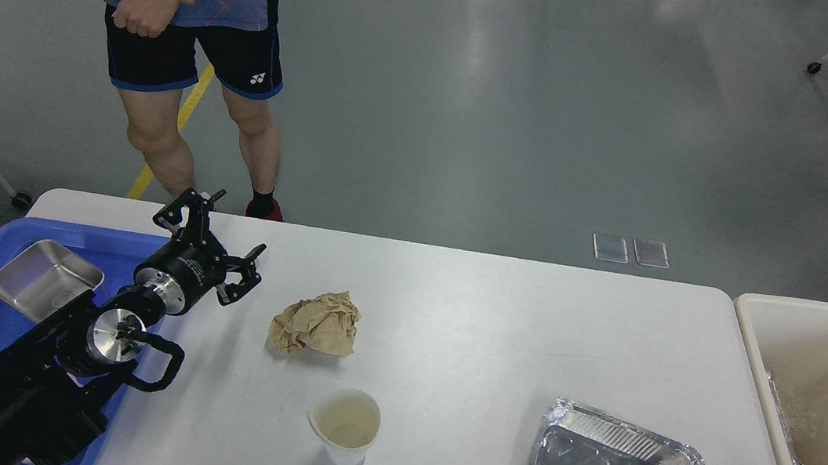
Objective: Tidy desktop
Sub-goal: 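Grasp the edge of the foil tray with the right gripper, then lift the foil tray and swing it toward the table center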
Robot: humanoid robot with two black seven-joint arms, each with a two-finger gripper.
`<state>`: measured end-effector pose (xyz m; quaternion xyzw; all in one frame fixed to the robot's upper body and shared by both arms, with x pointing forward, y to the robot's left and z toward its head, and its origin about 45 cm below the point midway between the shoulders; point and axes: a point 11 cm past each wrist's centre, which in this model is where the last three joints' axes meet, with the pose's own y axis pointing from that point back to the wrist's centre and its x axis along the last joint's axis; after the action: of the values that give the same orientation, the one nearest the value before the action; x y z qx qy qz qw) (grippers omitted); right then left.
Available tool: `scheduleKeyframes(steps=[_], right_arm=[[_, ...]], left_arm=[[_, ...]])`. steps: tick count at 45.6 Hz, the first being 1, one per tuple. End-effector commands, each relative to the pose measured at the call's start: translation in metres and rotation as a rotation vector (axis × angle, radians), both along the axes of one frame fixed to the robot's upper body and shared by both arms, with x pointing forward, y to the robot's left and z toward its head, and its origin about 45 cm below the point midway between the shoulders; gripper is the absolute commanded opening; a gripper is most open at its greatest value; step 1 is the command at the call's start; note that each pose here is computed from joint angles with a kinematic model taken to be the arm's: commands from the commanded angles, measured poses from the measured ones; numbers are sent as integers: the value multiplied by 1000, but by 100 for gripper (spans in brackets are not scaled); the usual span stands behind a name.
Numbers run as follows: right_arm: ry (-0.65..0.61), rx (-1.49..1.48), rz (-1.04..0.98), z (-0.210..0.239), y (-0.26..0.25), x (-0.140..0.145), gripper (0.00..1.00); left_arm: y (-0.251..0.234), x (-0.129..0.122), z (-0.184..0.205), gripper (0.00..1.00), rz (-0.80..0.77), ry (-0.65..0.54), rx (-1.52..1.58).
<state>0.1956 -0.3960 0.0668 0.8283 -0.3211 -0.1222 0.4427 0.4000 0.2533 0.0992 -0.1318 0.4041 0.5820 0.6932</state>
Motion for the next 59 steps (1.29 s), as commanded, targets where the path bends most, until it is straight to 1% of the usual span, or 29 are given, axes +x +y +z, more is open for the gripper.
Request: scheduleKeyframes(steps=[1,5,11,15,16,18,24,33,39,49,59], right_arm=[[-31,10,13,9,4,14,0],[-72,9,21,21,5,32,0],[-167,15,51,62,6,77,0],[-226,24,39,102,-6,107,0],[-245,28,37,120,-11,116,0],[-268,40,35,142,-15,127,0],[-321,36,64,191,-26,144,0],[-352,-12,89,237,-48,145,0],[-355,-15,94,243,-50,145,0],[-324,3,105,229,-43,141,0],[-265,46,166,194,1,152,0]], left_arm=[[0,0,1,98,-1,-2,0],[0,0,0,98,0,-1,0],[-1,0,0,98,-1,0,-2],[-1,0,1,98,0,-1,-1],[-1,0,0,98,-2,0,-1],[0,1,1,98,-1,-2,1],[1,1,1,98,1,-3,2],[-1,0,0,98,-1,0,-2],[-2,0,0,98,-1,1,-3],[-3,2,3,98,-7,-7,-2],[-3,2,2,98,-7,-6,-4]])
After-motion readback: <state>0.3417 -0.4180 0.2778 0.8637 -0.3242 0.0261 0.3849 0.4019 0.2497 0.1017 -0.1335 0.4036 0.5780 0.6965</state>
